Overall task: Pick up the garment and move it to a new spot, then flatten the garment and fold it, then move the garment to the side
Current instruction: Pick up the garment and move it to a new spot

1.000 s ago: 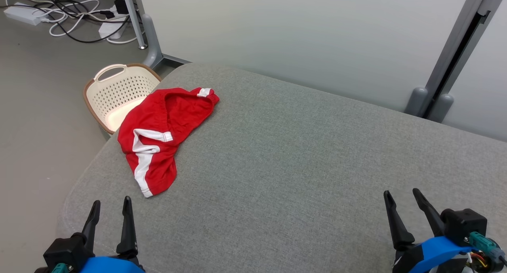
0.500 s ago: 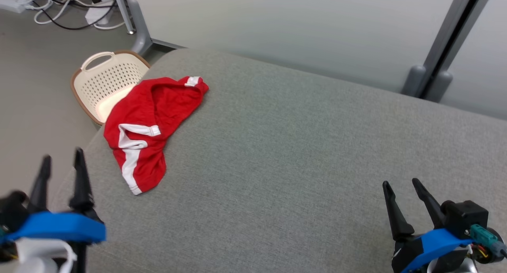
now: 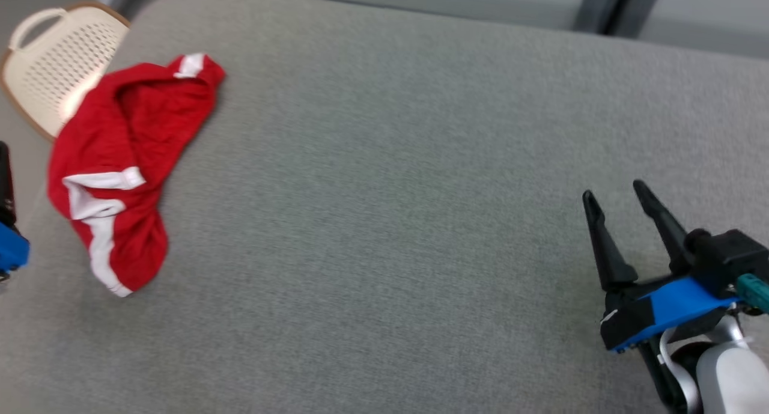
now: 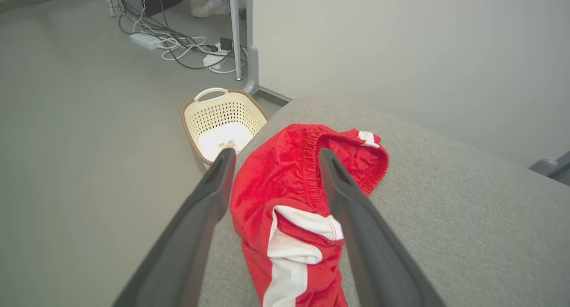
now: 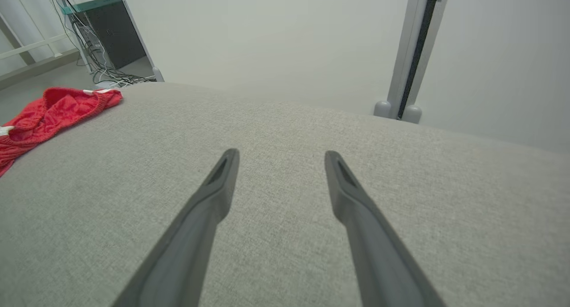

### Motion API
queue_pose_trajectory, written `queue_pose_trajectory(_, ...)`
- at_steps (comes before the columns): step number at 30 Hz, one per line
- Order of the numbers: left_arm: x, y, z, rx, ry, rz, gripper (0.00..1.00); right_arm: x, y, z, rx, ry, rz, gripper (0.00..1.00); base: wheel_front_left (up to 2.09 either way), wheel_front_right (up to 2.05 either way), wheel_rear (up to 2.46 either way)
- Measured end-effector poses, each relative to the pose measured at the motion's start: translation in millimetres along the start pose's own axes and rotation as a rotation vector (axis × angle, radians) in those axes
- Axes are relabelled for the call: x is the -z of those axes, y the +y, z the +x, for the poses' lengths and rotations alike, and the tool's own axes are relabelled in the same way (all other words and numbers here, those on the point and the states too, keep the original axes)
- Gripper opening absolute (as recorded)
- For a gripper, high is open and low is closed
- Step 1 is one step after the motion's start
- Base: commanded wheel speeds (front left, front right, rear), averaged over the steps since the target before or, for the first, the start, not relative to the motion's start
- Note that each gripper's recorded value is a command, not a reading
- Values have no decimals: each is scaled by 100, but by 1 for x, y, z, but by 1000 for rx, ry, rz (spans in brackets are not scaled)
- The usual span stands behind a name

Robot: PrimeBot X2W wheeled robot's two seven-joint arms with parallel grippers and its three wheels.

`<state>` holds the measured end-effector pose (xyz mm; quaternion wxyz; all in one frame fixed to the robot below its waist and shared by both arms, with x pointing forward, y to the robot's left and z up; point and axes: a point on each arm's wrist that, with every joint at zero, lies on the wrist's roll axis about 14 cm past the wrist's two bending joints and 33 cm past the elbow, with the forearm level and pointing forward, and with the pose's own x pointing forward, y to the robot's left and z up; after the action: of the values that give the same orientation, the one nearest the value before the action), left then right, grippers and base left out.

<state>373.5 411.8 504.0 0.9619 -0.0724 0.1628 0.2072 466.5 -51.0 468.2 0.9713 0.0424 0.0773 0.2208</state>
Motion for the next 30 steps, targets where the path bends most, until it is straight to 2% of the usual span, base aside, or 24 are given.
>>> queue_pose_trajectory(4, 28, 2, 34, -20, 143, -59, 100, 10, -23, 5, 37, 21, -6, 100, 0, 0, 0)
queue_pose_trajectory(10, 87, 7, 73, -80, 351, -93, 100, 24, -52, 5, 98, 36, 1, 100, 0, 0, 0)
queue_pose_trajectory(17, 159, -4, 90, -139, 597, -169, 100, 48, -88, -13, 201, 100, 2, 100, 0, 0, 0)
queue_pose_trajectory(19, 165, -4, 89, -142, 661, -167, 42, 49, -92, -18, 217, 101, 3, 100, 0, 0, 0)
queue_pose_trajectory(20, 164, -4, 89, -140, 668, -160, 0, 47, -93, -20, 220, 98, 3, 100, 0, 0, 0)
queue_pose_trajectory(26, 138, -10, 86, -94, 565, -146, 0, 28, -81, -23, 203, 47, 8, 100, 0, 0, 0)
queue_pose_trajectory(30, 79, -18, 91, -16, 395, -98, 0, 13, -70, -29, 188, 9, 21, 100, 0, 0, 0)
